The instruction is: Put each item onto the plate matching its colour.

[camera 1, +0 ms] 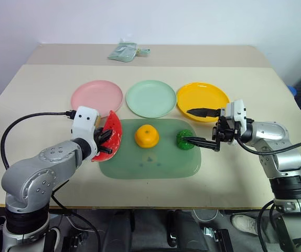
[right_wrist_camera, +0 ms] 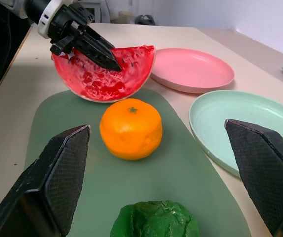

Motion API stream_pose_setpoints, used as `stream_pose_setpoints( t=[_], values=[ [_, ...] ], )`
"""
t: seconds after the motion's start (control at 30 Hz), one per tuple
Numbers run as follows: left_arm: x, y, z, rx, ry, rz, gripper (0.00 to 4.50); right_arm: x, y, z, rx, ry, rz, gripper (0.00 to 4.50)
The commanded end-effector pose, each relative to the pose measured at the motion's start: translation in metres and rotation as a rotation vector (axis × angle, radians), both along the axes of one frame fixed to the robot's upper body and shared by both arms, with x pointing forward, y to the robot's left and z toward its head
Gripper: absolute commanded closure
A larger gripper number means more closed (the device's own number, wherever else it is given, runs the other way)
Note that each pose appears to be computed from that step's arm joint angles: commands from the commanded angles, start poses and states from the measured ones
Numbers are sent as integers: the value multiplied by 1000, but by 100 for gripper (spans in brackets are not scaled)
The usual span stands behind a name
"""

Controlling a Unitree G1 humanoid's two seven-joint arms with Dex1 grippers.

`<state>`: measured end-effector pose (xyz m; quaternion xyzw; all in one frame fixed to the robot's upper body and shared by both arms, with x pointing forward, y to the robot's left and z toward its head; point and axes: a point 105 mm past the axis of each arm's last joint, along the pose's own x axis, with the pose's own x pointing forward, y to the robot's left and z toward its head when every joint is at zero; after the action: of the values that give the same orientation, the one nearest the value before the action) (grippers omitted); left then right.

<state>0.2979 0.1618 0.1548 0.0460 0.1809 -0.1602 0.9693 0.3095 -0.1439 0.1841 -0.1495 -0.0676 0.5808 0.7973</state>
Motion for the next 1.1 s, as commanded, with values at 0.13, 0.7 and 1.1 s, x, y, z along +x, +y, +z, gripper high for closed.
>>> stream_pose_setpoints(
  t=[0.13, 0.7, 1.1],
  values=[
    [14, -5, 40, 11, -173, -37, 417, 1, 1, 17, 11, -65, 2, 0],
    [132, 46, 85, 48, -489, 146, 417, 6, 12, 29, 81, -99, -9, 0],
    [163, 54, 66, 83, -491, 157, 417, 24, 3, 38, 134, -177, -170, 0]
  ],
)
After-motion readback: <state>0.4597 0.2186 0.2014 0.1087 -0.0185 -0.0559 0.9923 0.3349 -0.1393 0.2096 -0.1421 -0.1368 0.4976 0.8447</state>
